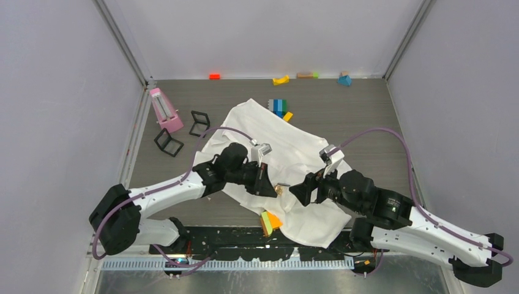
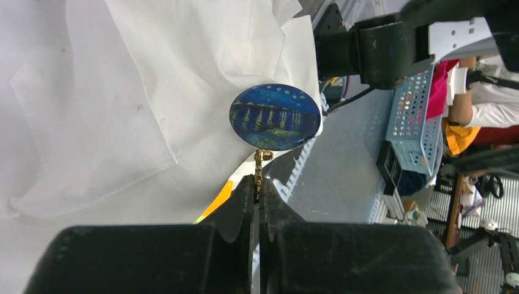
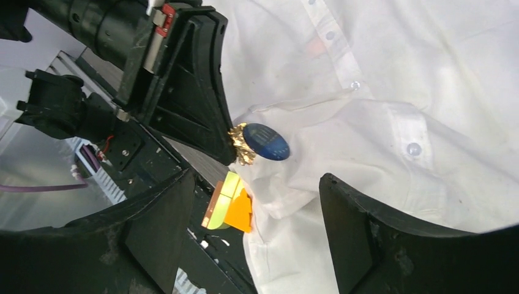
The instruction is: Pin the brooch onto the clothing
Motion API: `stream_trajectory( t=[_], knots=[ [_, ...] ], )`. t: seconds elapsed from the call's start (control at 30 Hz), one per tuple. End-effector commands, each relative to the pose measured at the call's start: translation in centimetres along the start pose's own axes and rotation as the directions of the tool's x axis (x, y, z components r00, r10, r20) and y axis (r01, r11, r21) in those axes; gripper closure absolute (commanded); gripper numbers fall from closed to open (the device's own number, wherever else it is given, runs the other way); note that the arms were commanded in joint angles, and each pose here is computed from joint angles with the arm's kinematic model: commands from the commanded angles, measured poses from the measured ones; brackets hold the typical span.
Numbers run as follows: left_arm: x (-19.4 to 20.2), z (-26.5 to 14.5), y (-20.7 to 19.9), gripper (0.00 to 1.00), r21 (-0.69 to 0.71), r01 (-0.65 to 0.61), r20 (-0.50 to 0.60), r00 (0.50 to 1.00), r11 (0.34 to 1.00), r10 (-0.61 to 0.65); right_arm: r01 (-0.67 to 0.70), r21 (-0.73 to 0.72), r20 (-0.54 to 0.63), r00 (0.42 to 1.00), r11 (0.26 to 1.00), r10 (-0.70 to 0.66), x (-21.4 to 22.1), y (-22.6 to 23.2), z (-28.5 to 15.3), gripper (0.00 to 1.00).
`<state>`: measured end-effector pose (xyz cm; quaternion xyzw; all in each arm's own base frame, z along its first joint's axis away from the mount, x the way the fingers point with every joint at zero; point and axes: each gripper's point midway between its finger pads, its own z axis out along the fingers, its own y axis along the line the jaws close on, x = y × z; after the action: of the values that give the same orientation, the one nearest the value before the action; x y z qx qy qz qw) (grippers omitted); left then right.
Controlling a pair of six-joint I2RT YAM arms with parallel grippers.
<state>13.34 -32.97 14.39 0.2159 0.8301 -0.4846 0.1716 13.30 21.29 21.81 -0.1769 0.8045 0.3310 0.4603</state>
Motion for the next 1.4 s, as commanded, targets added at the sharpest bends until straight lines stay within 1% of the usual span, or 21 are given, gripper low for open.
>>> stream_trajectory(
  t=[0.0, 0.1, 0.13, 0.17, 0.23, 0.27, 0.53, 0.73, 0.83, 1.07, 1.37],
  knots=[
    [-0.9, -0.9, -2.7, 1.0, 0.136, -0.063, -0.058, 0.996, 0.989, 0.072, 0.022, 0.037, 0.004, 1.0, 0.999, -0.022, 0.3, -1.4, 0.4, 0.2],
    [-0.8, -1.4, -3.3, 1.0, 0.182, -0.061, -0.117, 0.99, 0.981, 0.083, -0.015, 0.034, -0.04, 0.999, 0.999, 0.016, 1.4, -1.8, 1.3, 0.21],
    [-0.8, -1.6, -3.5, 1.0, 0.195, -0.062, -0.134, 0.987, 0.979, 0.089, -0.032, -0.001, -0.064, 0.997, 0.999, 0.032, 2.1, -1.4, 1.6, 0.22],
    [-0.8, -1.7, -3.7, 1.0, 0.207, -0.063, -0.148, 0.984, 0.976, 0.095, -0.051, 0.003, -0.081, 0.995, 0.999, 0.051, 2.6, -1.7, 1.9, 0.22],
    [-0.6, -2.0, -3.8, 1.0, 0.228, -0.06, -0.173, 0.98, 0.972, 0.102, -0.079, -0.028, -0.088, 0.993, 0.996, 0.076, 2.9, -1.4, 2.2, 0.23],
    [-0.5, -2.1, -3.8, 1.0, 0.236, -0.053, -0.183, 0.978, 0.97, 0.098, -0.089, -0.066, -0.095, 0.992, 0.994, 0.083, 3.0, -0.7, 2.1, 0.23],
    [-0.4, -2.7, -4.0, 1.0, 0.277, -0.058, -0.216, 0.969, 0.959, 0.121, -0.144, -0.162, -0.096, 0.987, 0.976, 0.13, 3.5, 0.8, 2.1, 0.27],
    [0.3, -3.9, -5.5, 1.0, 0.364, -0.093, -0.247, 0.95, 0.927, 0.192, -0.175, -0.209, -0.1, 0.982, 0.962, 0.157, 3.6, 1.7, 2.6, 0.32],
    [0.5, -4.2, -5.6, 1.0, 0.375, -0.109, -0.249, 0.945, 0.92, 0.213, -0.183, -0.234, -0.086, 0.982, 0.955, 0.167, 3.3, 2.1, 2.7, 0.34],
    [0.8, -4.2, -5.8, 1.0, 0.399, -0.097, -0.255, 0.943, 0.912, 0.212, -0.197, -0.278, -0.107, 0.979, 0.94, 0.173, 3.4, 3.1, 2.9, 0.39],
    [1.2, -4.4, -6.0, 1.0, 0.426, -0.088, -0.266, 0.939, 0.901, 0.217, -0.205, -0.335, -0.109, 0.978, 0.92, 0.178, 3.1, 4.1, 2.5, 0.41]
  ],
)
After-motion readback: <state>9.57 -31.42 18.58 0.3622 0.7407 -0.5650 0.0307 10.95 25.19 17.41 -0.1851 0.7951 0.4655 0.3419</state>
